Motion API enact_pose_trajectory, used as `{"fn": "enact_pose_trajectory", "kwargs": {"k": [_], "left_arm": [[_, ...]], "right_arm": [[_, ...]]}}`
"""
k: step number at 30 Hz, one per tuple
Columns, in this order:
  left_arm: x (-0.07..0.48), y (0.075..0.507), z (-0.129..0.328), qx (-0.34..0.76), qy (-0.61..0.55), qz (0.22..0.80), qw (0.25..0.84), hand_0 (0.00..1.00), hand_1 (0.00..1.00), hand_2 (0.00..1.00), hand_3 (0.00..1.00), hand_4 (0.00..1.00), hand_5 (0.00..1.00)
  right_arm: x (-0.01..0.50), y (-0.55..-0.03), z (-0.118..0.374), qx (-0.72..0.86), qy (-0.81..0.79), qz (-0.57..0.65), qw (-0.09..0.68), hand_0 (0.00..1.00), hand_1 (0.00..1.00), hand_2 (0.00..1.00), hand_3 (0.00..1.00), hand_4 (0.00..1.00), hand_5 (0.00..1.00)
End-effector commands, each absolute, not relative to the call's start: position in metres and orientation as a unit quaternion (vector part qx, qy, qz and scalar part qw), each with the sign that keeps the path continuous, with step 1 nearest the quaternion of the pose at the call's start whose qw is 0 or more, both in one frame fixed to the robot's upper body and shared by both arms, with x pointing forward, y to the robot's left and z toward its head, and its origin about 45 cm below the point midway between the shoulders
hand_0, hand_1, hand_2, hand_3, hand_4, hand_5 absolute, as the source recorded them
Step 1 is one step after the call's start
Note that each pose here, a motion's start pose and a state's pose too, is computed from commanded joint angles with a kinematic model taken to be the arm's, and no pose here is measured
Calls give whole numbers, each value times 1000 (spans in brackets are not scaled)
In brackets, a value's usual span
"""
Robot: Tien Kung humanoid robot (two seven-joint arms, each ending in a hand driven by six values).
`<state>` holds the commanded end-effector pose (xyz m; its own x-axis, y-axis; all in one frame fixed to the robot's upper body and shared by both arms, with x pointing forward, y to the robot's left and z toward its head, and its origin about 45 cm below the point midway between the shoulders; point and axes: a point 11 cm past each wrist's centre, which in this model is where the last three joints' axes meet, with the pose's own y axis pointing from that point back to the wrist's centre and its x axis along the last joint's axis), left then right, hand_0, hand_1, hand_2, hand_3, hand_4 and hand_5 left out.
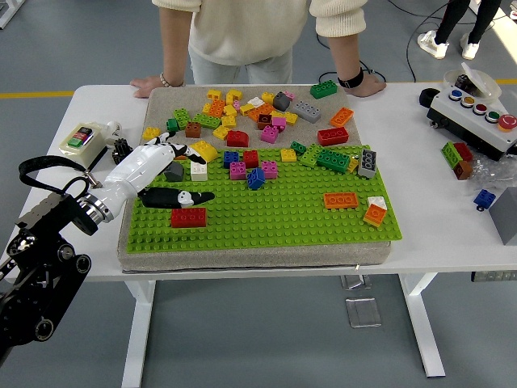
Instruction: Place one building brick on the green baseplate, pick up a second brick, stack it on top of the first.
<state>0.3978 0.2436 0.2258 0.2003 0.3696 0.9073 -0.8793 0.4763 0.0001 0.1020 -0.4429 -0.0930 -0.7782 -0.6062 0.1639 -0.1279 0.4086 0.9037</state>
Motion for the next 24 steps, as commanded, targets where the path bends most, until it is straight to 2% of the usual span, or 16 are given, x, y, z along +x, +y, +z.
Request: {"fn": "enact_pose_trajectory", "kwargs": {"k": [24], "left_arm": [[390,212,215,251,-436,352,789,998,764,707,672,998,732]], "right_arm": [[98,-443,-94,223,-807,-494,234,743,665,713,595,916,504]]}}
